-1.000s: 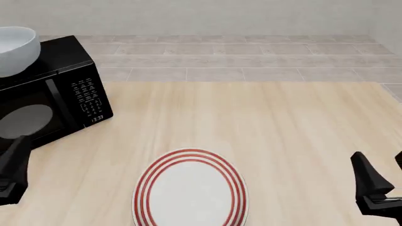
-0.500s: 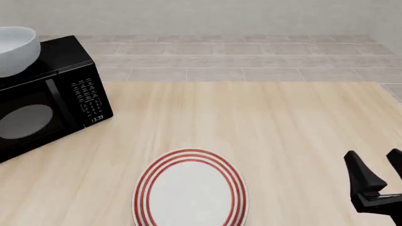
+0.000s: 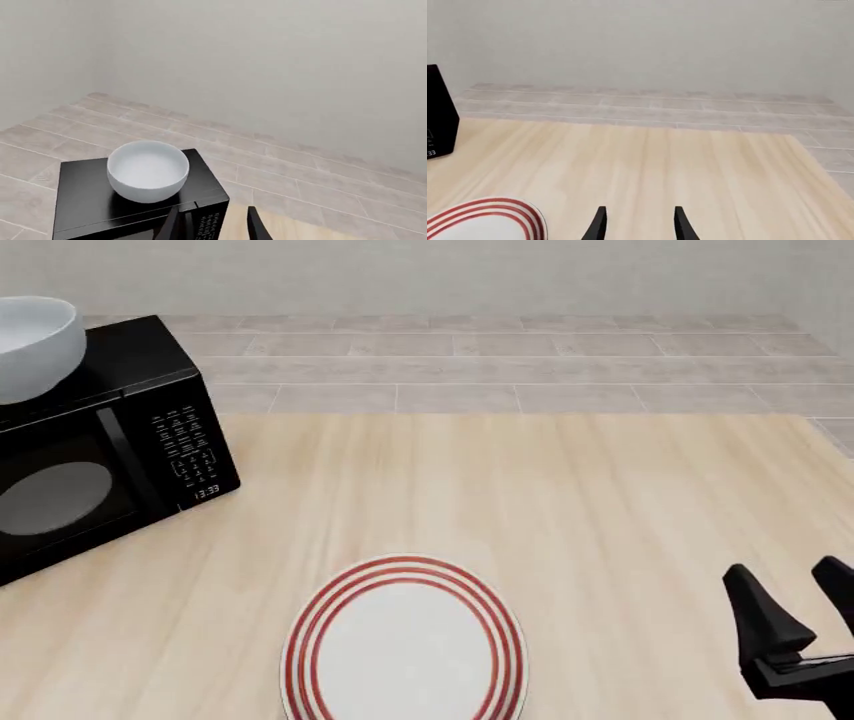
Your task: Pick up the white bowl and put it on the plate.
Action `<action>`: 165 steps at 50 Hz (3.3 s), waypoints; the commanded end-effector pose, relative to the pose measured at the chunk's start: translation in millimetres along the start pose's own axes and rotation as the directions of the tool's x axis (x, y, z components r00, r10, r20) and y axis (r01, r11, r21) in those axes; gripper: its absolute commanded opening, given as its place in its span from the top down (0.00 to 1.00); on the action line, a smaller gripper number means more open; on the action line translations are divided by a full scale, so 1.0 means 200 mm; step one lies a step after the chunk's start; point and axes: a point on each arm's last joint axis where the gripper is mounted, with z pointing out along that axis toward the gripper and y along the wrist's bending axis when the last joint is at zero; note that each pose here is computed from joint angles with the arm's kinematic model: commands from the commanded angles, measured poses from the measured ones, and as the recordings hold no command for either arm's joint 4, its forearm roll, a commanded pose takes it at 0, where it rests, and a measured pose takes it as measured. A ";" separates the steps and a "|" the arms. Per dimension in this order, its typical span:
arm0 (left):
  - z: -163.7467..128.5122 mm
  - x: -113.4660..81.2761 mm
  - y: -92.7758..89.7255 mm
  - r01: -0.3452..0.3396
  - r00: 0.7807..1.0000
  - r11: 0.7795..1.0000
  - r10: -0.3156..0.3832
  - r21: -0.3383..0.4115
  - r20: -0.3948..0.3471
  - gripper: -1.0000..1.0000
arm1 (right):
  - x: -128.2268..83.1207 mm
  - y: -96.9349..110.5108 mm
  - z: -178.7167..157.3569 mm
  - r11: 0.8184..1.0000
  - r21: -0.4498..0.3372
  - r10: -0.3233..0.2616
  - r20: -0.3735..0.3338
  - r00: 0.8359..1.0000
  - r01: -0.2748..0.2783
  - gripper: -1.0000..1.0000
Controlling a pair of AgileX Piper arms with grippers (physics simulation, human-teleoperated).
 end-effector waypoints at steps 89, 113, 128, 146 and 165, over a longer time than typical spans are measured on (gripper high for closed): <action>0.98 -0.14 0.55 0.075 0.913 0.872 -0.256 -0.485 -0.318 0.00 | 0.01 0.00 -0.05 1.000 0.004 0.027 0.010 1.000 -0.027 0.00; 1.09 -0.06 0.67 0.039 0.892 0.858 -0.261 -0.513 -0.370 0.00 | 0.01 0.00 -0.07 1.000 0.004 0.026 0.017 1.000 -0.026 0.00; 1.14 0.03 0.76 -0.011 0.878 0.856 -0.239 -0.517 -0.414 0.00 | 0.01 0.00 -0.07 1.000 0.000 0.023 0.022 0.999 -0.023 0.00; 1.27 0.14 0.69 -0.017 0.861 0.887 -0.222 -0.461 -0.458 0.00 | 0.01 0.00 -0.07 1.000 -0.017 0.016 0.023 1.000 -0.015 0.00; 1.32 0.24 0.72 -0.018 0.844 0.887 -0.234 -0.461 -0.483 0.00 | 0.01 0.00 -0.07 1.000 -0.014 0.009 0.022 1.000 -0.009 0.00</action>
